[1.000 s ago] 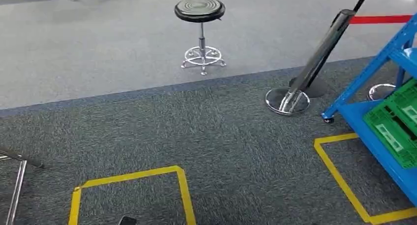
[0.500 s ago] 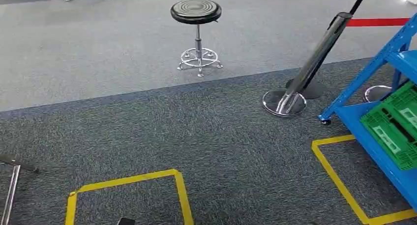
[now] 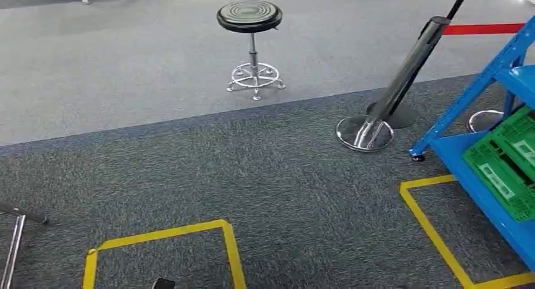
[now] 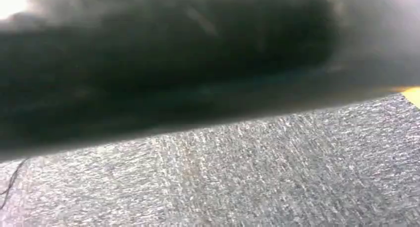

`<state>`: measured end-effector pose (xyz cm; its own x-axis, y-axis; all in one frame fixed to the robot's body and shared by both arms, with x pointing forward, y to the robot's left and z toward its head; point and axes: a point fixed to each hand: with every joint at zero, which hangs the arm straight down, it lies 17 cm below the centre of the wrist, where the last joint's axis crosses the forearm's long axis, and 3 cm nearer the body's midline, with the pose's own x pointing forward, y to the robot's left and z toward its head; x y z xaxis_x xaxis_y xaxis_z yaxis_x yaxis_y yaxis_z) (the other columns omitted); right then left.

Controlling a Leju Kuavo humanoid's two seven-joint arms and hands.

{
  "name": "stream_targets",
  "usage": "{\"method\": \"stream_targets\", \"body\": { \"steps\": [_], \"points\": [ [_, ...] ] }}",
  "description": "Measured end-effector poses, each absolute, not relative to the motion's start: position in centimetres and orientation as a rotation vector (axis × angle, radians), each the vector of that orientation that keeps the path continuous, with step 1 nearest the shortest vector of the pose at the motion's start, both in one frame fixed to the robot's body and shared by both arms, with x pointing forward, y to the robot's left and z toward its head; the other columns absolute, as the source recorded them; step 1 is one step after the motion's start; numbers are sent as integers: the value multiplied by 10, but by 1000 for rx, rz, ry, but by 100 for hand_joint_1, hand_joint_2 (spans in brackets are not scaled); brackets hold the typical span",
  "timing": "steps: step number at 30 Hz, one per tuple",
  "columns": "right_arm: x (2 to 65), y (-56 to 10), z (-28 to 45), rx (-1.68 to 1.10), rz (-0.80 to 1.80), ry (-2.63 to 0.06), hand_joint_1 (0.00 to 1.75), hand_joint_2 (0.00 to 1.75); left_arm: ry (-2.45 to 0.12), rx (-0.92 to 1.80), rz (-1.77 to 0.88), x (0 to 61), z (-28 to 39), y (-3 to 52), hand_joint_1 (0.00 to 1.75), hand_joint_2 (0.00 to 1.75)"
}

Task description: Take the parts from the cabinet and place them on the table.

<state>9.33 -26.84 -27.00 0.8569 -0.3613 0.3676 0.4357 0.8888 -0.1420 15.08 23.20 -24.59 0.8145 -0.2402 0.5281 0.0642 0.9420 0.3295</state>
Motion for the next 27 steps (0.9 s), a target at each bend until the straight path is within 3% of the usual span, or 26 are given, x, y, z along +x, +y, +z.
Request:
{"method": "stream_targets", "body": {
  "steps": [27],
  "points": [
    [93,-268,-270,-221,-407,-342,0,0,-595,295,-167,146,-247,231,0,0]
  ]
}}
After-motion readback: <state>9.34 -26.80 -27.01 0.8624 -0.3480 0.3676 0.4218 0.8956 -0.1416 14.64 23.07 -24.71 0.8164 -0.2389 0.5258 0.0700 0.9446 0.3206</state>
